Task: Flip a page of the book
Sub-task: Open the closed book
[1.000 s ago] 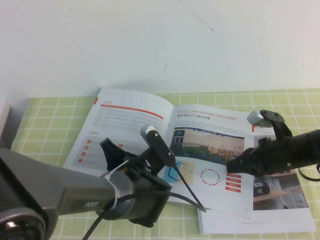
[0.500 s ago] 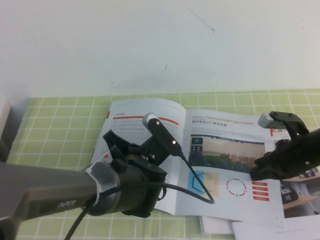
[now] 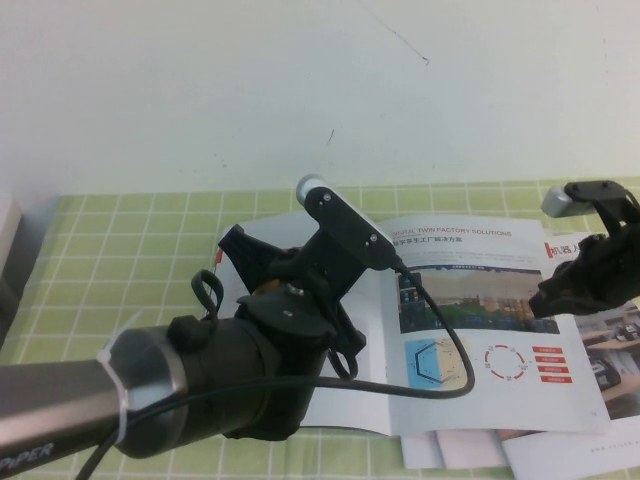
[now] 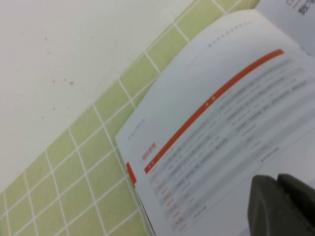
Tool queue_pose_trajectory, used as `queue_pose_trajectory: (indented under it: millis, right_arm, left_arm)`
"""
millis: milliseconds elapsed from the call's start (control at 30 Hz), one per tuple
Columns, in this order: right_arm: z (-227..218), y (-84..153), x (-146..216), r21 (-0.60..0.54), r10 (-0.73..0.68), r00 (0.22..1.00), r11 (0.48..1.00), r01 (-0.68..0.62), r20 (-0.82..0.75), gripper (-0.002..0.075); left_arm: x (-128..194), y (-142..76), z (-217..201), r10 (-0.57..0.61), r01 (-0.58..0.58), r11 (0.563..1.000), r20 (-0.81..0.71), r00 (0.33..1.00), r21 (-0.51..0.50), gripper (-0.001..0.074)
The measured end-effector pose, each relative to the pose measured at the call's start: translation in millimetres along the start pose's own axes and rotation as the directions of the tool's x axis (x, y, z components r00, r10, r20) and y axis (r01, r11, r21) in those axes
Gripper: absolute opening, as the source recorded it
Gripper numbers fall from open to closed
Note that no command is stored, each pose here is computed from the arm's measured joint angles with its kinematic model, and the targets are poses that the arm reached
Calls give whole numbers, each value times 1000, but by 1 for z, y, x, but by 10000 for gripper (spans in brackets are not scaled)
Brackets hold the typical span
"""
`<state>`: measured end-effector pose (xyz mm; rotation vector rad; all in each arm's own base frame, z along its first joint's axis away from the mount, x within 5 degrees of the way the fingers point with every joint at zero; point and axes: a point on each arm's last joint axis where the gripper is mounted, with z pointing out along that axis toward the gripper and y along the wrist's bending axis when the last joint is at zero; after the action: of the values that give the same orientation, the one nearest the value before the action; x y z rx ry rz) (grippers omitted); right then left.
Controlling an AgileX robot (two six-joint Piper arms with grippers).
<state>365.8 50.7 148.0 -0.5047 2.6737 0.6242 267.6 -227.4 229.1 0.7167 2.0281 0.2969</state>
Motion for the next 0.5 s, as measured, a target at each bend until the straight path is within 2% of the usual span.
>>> queue_pose_trajectory:
  millis: [100, 200, 367, 500]
  right_arm:
    - [-9, 14, -11, -12, -68, 997, 998, 68, 27, 16]
    - [-9, 39, -18, -30, -149, 988, 988, 151, 38, 4]
    - [14, 81, -23, -34, -297, 954, 954, 299, 43, -2]
    - [37, 102, -26, 14, -378, 924, 926, 378, 62, -2]
  left_arm:
    - [-1, 1, -2, -21, 21, 1000, 8, 1000, 5, -4]
    - [-1, 1, -2, -29, 29, 1000, 7, 1000, 7, -4]
    - [-3, 4, -5, -54, 54, 999, 17, 998, 8, -4]
    - [-9, 13, -17, -82, 82, 997, 52, 995, 7, -4]
